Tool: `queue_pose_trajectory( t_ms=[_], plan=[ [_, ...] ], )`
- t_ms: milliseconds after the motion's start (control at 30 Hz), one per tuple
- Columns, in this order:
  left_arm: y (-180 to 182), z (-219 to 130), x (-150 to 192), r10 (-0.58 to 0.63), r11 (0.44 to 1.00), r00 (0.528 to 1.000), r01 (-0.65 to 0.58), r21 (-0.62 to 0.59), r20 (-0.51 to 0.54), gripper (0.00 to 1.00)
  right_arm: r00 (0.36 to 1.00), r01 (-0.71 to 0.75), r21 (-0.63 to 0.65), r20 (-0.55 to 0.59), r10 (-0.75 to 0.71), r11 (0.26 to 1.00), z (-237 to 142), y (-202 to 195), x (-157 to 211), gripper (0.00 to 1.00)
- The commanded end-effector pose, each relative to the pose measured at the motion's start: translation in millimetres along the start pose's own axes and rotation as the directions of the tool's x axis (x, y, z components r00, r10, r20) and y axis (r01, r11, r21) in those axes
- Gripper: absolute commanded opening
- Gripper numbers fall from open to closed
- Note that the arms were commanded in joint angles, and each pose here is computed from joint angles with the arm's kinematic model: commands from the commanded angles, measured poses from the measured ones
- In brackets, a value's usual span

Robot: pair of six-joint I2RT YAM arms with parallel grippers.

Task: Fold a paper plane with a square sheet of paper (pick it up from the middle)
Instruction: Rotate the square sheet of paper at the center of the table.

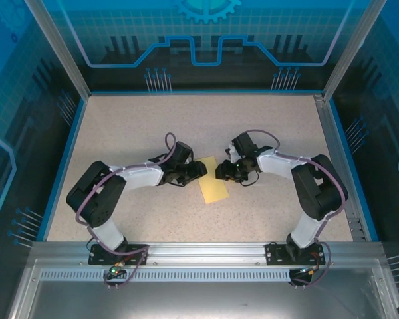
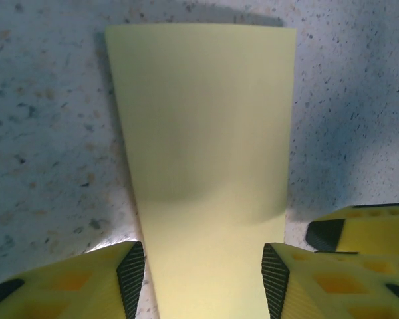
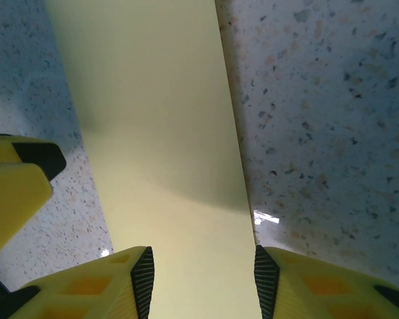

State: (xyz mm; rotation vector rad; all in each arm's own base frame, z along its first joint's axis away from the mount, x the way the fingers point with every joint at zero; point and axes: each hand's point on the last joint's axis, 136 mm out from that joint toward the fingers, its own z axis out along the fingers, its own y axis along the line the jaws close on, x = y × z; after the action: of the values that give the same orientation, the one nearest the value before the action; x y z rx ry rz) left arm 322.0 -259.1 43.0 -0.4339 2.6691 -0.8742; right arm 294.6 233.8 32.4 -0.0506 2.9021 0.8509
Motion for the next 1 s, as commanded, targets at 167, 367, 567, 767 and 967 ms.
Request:
queue_pose_trajectory(
  t_ms=[167,367,567,767,967],
  plan=[
    [0.4,10.7,-7.5,-0.025,0.999,1.0,0.025,-0.02,-0.015,0.54,0.999,0.008,-0.037,-0.037,-0.009,0.999,8.1,-3.2,9.0,0.46],
    [3.0,12.3,-6.4,-0.026,0.999,1.0,0.025,-0.02,-0.015,0.55,0.998,0.005,-0.024,-0.059,-0.006,1.0,10.9,-7.1,27.4,0.44],
    [7.8,12.7,-7.0,-0.021,0.999,1.0,0.021,-0.035,-0.016,0.57,0.996,0.001,-0.035,-0.086,-0.004,0.999,13.3,-5.2,50.4,0.44],
    [2.9,15.6,-8.8,-0.004,1.0,1.0,0.003,-0.021,-0.028,0.58,0.998,-0.007,-0.05,-0.065,0.004,0.999,8.5,2.9,61.2,0.44],
    [-5.6,18.6,-7.9,0.008,1.0,0.999,-0.008,0.006,-0.053,0.58,0.999,-0.012,-0.071,-0.047,0.008,0.997,3.3,10.2,65.2,0.45]
  ],
)
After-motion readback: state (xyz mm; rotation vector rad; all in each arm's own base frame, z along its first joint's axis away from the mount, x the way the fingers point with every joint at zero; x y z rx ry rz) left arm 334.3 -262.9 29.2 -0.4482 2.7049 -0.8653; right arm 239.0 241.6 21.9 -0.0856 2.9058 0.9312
